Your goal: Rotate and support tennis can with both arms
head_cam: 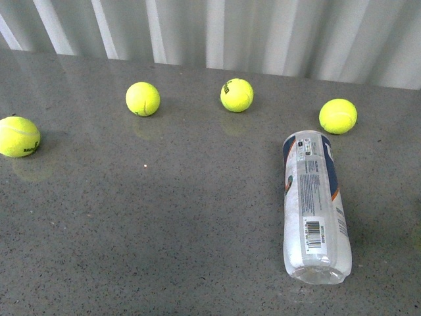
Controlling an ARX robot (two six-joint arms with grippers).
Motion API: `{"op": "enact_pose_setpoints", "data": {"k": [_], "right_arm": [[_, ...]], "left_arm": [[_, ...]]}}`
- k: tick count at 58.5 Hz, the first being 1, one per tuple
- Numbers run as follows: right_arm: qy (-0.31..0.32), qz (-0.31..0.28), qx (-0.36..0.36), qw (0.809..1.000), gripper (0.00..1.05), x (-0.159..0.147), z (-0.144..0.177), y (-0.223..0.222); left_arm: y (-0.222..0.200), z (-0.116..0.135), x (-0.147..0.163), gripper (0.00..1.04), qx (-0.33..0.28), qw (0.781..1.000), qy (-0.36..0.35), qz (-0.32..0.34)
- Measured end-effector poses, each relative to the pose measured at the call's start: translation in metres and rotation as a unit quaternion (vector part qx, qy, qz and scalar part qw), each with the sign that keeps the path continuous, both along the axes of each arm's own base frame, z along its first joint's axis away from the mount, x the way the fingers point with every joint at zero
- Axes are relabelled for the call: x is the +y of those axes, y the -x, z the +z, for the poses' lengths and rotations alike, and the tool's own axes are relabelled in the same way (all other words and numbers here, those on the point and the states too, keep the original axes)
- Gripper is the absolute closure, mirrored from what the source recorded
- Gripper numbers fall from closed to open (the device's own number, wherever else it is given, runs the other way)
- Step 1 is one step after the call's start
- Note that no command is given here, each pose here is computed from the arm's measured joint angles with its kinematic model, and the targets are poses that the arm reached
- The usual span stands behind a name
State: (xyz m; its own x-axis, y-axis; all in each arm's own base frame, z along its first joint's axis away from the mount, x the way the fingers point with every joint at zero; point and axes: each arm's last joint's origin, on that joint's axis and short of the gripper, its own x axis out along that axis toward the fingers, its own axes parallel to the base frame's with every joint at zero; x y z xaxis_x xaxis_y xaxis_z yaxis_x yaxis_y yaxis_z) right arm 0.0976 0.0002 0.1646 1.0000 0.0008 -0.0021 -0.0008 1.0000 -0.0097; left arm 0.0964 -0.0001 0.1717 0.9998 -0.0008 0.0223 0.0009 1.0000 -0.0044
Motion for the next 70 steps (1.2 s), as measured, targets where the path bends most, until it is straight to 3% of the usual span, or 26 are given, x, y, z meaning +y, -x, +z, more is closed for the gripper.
{"op": "enact_pose_setpoints", "data": {"k": [33,36,38,42,55,61,70], "right_arm": [[0.0,0.0,0.0,1.0,0.07,0.0,0.0,0.0],[-0.014,-0.042,0.056,0.997,0.07,0.0,0.001,0.0],[-0.015,-0.11,0.121,0.987,0.07,-0.002,0.007,-0.002],[-0.016,-0.161,0.152,0.975,0.07,-0.008,0.025,-0.011],[-0.037,-0.168,0.103,0.98,0.07,-0.026,0.119,-0.089],[-0.055,-0.142,0.169,0.974,0.07,-0.026,0.135,-0.14],[-0.076,-0.076,0.312,0.944,0.07,-0.007,0.125,-0.215]], "left_arm": [[0.0,0.0,0.0,0.07,0.0,1.0,0.0,0.0],[0.0,0.0,0.0,0.07,0.0,1.0,0.0,0.0],[0.0,0.0,0.0,0.07,0.0,1.0,0.0,0.0],[0.0,0.0,0.0,0.07,0.0,1.0,0.0,-0.001],[0.0,0.0,0.0,0.07,0.0,1.0,0.0,0.0],[0.0,0.0,0.0,0.07,0.0,1.0,0.0,0.0],[0.0,0.0,0.0,0.07,0.0,1.0,0.0,0.0]]}}
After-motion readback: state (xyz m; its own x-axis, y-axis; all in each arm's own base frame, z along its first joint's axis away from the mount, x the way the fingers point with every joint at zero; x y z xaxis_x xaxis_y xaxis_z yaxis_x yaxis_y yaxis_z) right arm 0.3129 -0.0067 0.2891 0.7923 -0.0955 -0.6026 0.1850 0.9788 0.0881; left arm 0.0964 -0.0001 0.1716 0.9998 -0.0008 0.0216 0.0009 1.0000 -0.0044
